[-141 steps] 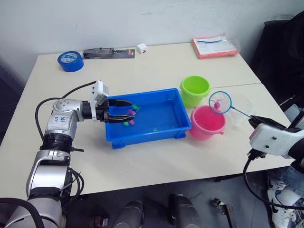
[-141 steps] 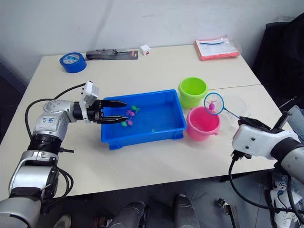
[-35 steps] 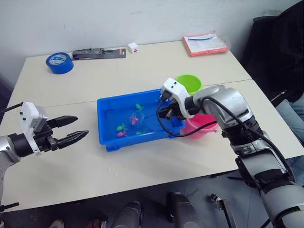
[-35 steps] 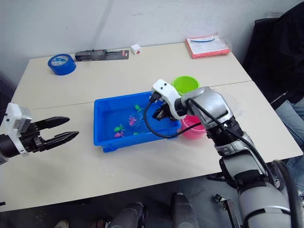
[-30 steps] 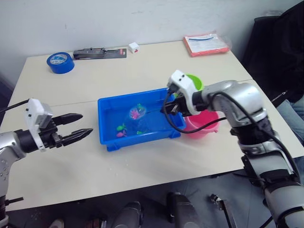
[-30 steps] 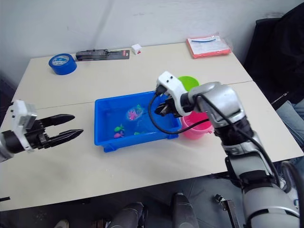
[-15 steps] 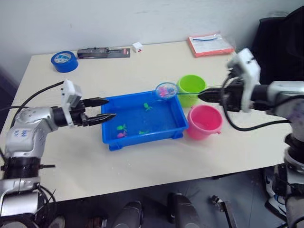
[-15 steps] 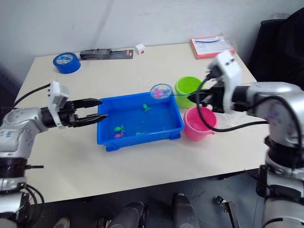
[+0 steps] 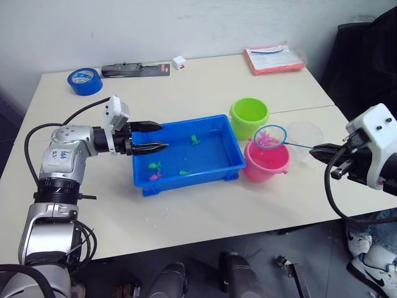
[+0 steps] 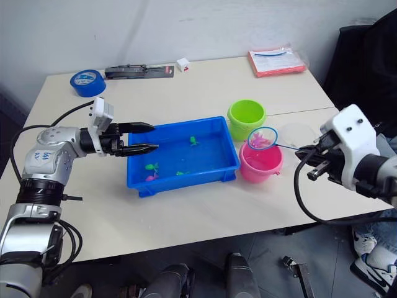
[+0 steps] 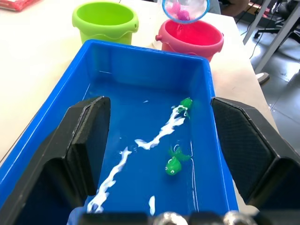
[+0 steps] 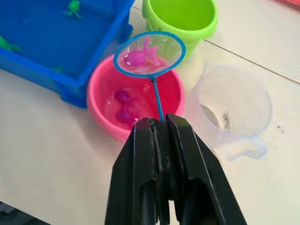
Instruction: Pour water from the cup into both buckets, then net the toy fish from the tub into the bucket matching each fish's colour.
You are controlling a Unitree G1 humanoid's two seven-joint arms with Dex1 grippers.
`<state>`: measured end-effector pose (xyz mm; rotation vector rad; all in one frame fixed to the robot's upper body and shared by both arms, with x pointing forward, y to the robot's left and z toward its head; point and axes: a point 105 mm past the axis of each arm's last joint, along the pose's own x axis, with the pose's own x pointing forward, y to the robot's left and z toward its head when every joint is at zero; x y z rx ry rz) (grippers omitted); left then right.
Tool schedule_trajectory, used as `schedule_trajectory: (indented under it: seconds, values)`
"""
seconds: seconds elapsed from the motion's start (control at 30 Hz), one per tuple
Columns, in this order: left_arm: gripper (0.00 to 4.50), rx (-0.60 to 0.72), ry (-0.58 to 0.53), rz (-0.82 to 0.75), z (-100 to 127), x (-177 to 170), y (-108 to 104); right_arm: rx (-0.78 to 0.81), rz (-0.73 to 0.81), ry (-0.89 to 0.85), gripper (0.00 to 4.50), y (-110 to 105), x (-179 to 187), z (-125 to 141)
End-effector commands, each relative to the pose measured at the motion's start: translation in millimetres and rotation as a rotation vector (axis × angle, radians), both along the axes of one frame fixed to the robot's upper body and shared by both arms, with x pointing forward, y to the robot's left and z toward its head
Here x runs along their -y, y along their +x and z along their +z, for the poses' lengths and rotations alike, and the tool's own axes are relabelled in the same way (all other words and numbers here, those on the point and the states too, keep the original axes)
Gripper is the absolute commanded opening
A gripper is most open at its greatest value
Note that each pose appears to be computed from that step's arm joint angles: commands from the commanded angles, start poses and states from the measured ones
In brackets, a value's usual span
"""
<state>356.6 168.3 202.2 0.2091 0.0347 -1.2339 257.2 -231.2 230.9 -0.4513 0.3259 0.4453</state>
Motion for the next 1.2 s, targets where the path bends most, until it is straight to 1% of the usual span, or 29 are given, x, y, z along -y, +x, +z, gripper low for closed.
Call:
schedule_trajectory:
  seconds: [0.03, 0.2, 0.4, 0.5, 0.6, 0.67, 0.77, 0.9, 0.97, 1.03, 1.2]
  values:
    - [3.71, 0.014, 0.002, -0.042, 6, 2, -9, 0.191, -0.013, -0.17, 0.79, 1, 3, 12]
    - [3.71, 0.011, 0.008, -0.064, 6, 1, -17, 0.273, 0.052, -0.356, 0.79, -5, 3, -5]
    - [3.71, 0.007, 0.013, -0.05, 5, -4, -17, 0.445, 0.109, -0.571, 0.79, -7, 8, -5]
    - [3.71, 0.005, 0.014, -0.045, 4, -5, -17, 0.492, 0.139, -0.682, 0.79, -9, 10, -7]
    - [3.71, 0.003, 0.015, -0.045, 3, -6, -17, 0.527, 0.181, -0.796, 0.79, -14, 14, -14]
    - [3.71, 0.002, 0.016, -0.047, 3, -7, -17, 0.566, 0.203, -0.902, 0.79, -17, 17, -21]
    - [3.71, 0.001, 0.015, -0.048, 2, -8, -17, 0.61, 0.245, -0.96, 0.79, -19, 15, -30]
    - [3.71, 0.0, 0.014, -0.045, 0, -8, -19, 0.676, 0.274, -1.109, 0.79, -20, 23, -33]
    - [3.71, 0.0, 0.013, -0.043, -1, -9, -19, 0.704, 0.269, -1.149, 0.79, -19, 27, -31]
    - [3.71, 0.0, 0.012, -0.04, -1, -9, -19, 0.743, 0.301, -1.199, 0.79, -18, 26, -31]
    - [3.71, -0.003, 0.009, -0.033, -3, -12, -22, 0.797, 0.311, -1.204, 0.79, -16, 23, -26]
